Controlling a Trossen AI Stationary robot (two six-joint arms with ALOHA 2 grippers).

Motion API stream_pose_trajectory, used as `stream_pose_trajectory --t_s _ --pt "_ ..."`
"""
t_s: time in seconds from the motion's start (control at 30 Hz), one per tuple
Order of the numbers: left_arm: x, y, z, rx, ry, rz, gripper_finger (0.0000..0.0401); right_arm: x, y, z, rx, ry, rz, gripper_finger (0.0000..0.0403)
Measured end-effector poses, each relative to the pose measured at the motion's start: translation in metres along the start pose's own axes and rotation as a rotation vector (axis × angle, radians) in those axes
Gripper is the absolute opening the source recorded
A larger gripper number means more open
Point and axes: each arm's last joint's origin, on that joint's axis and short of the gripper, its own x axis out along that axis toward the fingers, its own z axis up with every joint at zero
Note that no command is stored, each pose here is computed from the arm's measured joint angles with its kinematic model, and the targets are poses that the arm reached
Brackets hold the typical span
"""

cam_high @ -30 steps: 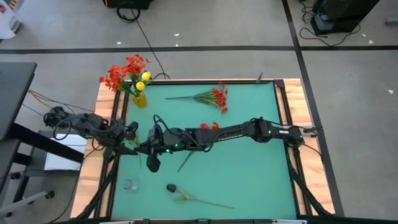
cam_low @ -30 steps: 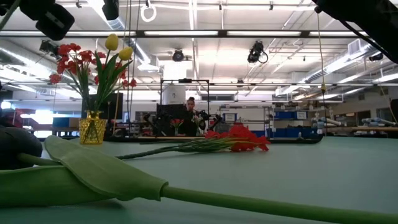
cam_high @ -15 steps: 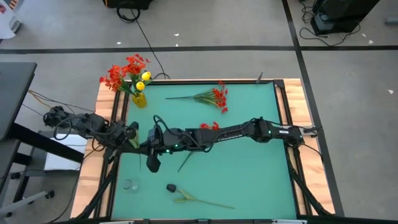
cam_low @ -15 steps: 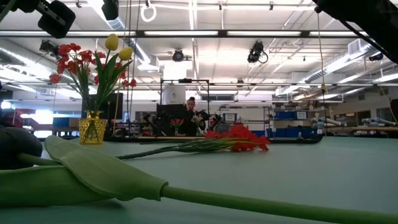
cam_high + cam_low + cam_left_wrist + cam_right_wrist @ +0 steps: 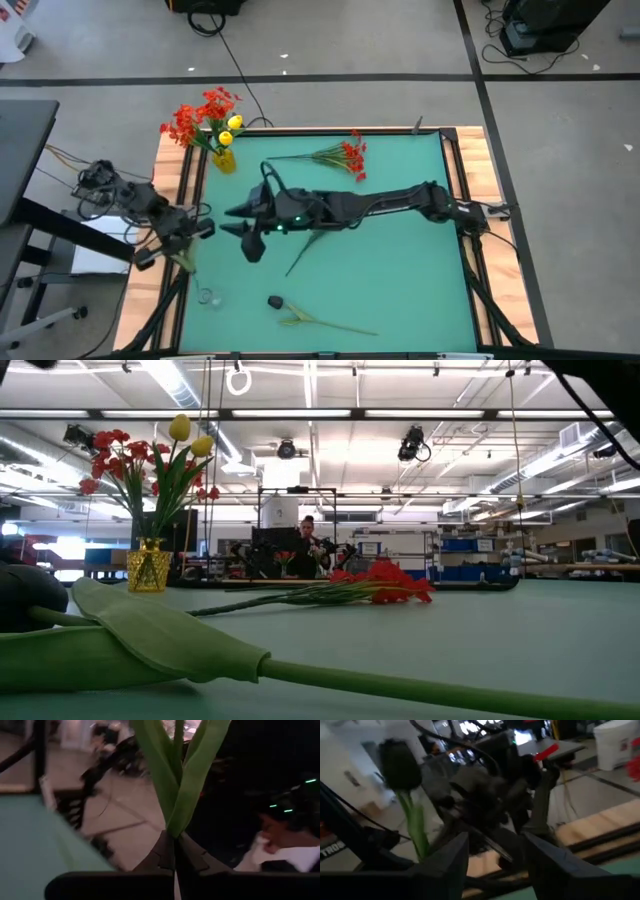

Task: Sort flowers into vase by color
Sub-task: Put the black flower into the transparent vase

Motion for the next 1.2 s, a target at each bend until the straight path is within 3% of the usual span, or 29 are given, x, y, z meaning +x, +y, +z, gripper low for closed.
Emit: stream_pose_trajectory --t_s 0.1,0.3,0.73,0.9,1.2 --pt "0.001 -0.006 0.005 0.048 -0.052 -0.053 0.0001 -0.016 0.006 0.013 -0.021 0.012 -0.059 0.0196" --pt "0.002 -0.007 0.002 0.142 -0.031 -0.035 0.0001 -0.043 0.015 0.035 -0.046 0.002 -0.165 0.0197" --pt "0.002 -0.002 -0.014 0.111 0.130 0.023 0.0008 -0.044 0.004 0.035 -0.035 0.044 -0.230 0.0198" --pt "0.002 -0.001 -0.015 0.025 0.132 0.050 0.0045 -0.043 -0.001 0.038 -0.027 0.043 -0.224 0.0204" --pt "0.002 -0.001 -0.016 -0.036 0.136 0.055 0.0157 -0.042 -0.007 0.040 -0.014 0.054 -0.203 0.0209"
